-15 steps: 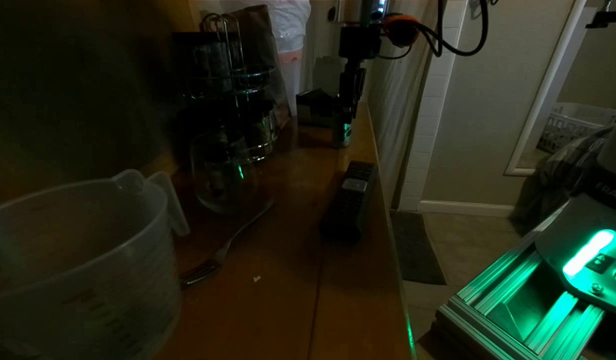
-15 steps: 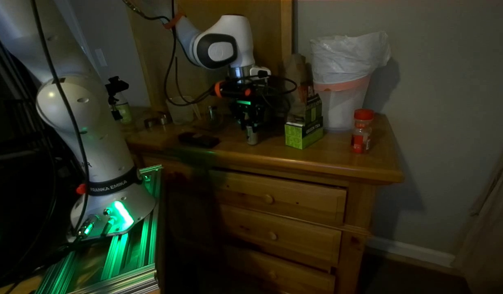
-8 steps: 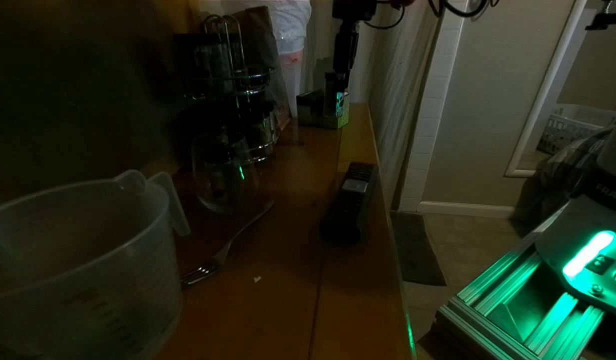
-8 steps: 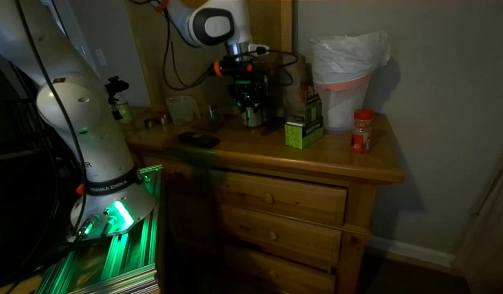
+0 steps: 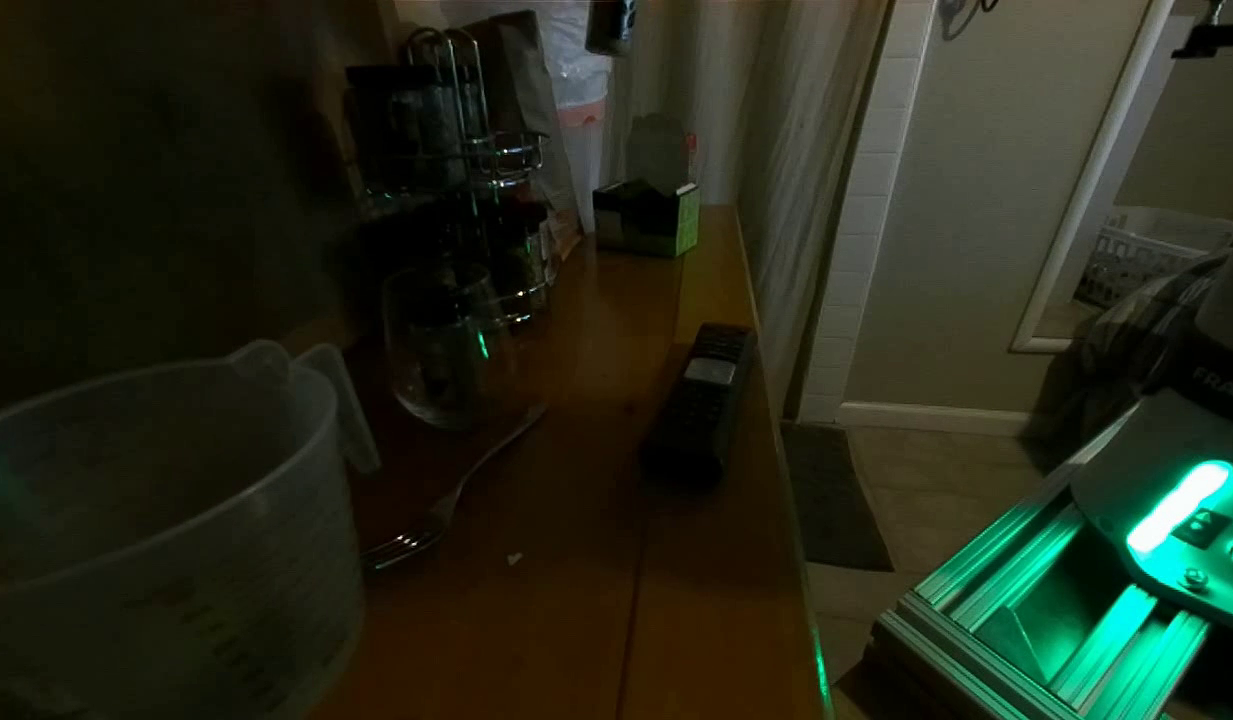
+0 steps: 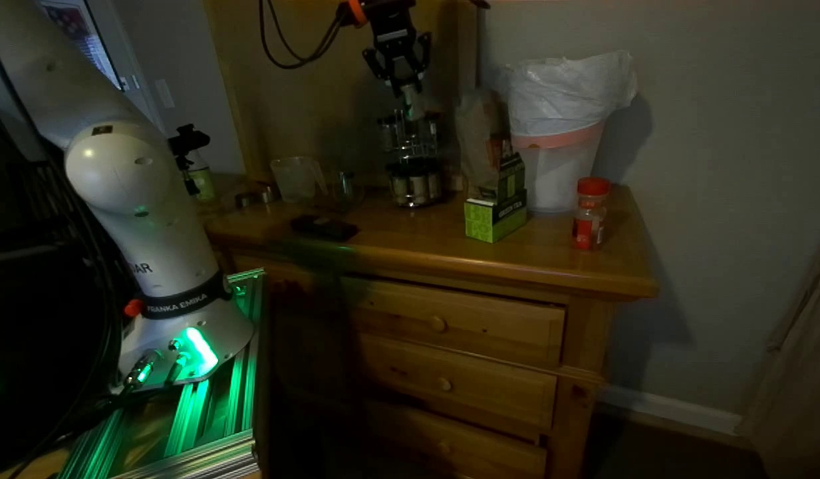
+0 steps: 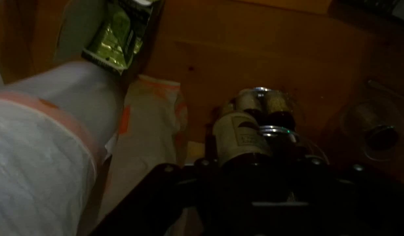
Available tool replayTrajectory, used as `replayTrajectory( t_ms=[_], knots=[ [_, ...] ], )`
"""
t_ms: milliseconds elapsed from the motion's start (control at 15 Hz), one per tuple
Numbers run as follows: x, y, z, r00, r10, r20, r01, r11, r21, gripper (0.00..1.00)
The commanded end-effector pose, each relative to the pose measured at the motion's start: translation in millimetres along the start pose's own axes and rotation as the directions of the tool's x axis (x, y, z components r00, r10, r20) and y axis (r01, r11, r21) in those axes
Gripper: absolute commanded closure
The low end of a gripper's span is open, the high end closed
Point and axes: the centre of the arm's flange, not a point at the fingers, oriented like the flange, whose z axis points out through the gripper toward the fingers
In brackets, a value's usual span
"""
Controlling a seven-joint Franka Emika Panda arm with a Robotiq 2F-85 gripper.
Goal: Put the bottle on the spice rack
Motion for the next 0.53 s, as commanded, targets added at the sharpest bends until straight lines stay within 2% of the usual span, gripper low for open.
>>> replayTrajectory(
  t_ms=[0,267,467],
  knots=[
    [55,8,0,0.991,-0.13,-0.031,0.132,0.99,0.049,0.77],
    [86,7,32,0.979,-0.206,-0.006,0.205,0.974,0.095,0.77],
    [96,9,58,0.972,-0.234,0.033,0.228,0.965,0.131,0.77]
  ],
)
